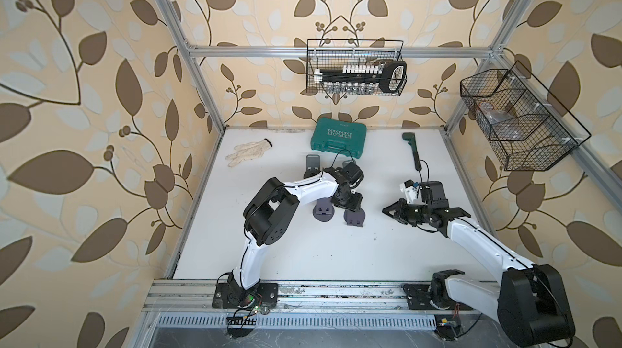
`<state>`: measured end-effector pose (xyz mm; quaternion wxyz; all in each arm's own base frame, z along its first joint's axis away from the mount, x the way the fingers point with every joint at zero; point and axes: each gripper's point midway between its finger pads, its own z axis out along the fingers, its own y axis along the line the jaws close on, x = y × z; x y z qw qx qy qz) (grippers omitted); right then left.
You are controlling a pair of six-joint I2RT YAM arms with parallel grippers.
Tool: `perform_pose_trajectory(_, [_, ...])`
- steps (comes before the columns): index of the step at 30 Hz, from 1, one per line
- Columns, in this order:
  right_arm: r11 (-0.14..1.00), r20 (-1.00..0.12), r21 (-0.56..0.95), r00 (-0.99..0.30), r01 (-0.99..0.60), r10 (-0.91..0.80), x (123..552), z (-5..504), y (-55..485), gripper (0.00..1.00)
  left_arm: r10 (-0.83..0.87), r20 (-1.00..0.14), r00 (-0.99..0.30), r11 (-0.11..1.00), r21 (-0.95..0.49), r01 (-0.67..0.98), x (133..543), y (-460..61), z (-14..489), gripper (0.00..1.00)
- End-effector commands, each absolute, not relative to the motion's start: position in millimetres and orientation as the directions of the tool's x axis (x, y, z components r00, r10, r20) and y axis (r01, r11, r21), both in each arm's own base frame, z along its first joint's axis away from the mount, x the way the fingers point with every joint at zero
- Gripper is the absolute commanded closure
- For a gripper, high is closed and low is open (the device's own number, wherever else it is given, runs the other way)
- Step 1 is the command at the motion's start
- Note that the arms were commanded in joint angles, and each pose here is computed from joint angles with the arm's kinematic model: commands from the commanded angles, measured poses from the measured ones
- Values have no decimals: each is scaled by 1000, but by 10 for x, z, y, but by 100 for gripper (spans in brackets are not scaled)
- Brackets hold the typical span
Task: Open the phone stand
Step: Pick up the phone stand at the center of the board.
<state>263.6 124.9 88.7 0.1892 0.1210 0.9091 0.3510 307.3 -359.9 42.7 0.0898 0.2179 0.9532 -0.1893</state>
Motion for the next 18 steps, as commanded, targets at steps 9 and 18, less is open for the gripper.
perform_pose_trajectory(9, [721, -269, 690, -904, 59, 331, 2673, 881, 1276, 89, 367, -261, -893, 843, -312, 437, 3167, -3650, 436, 47])
perform_pose_trajectory(18, [707, -257, 705, -910, 55, 327, 2683, 857, 1311, 89, 360, -219, -907, 819, -391, 420, 3011, -3747, 430, 54])
